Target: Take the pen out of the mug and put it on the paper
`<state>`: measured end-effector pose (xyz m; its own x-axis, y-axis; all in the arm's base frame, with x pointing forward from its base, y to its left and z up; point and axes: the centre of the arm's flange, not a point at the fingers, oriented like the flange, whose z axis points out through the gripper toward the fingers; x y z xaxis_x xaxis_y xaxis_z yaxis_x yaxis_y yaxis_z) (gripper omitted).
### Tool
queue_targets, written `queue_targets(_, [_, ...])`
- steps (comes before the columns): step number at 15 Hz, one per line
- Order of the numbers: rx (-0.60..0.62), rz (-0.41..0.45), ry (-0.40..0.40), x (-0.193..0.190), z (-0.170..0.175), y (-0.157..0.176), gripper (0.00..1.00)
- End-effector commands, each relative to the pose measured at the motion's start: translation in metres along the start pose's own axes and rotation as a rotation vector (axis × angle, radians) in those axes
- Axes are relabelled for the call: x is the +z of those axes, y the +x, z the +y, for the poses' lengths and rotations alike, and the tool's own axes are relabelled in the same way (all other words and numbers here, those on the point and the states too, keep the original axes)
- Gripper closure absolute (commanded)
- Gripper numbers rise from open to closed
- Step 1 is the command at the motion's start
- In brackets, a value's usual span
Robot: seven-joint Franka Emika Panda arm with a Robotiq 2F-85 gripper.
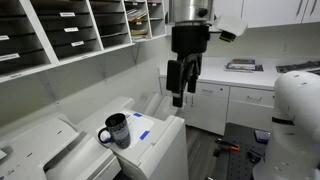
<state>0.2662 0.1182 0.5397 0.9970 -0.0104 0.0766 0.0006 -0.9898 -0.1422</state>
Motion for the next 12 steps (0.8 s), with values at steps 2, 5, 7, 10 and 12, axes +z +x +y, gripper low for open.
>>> queue_targets(2, [0.0, 0.0, 0.0, 0.0, 0.0, 0.0, 0.0])
queue_targets(5, [0.0, 0.0, 0.0, 0.0, 0.0, 0.0, 0.0])
queue_targets(7, [0.034, 0.016, -0.016, 0.002, 0.003, 0.006, 0.0])
queue_targets(10, [0.098, 0.062, -0.017, 0.001, 0.026, 0.03, 0.0])
queue_targets(12, [0.163, 0.089, -0.062, -0.001, 0.052, 0.056, 0.0])
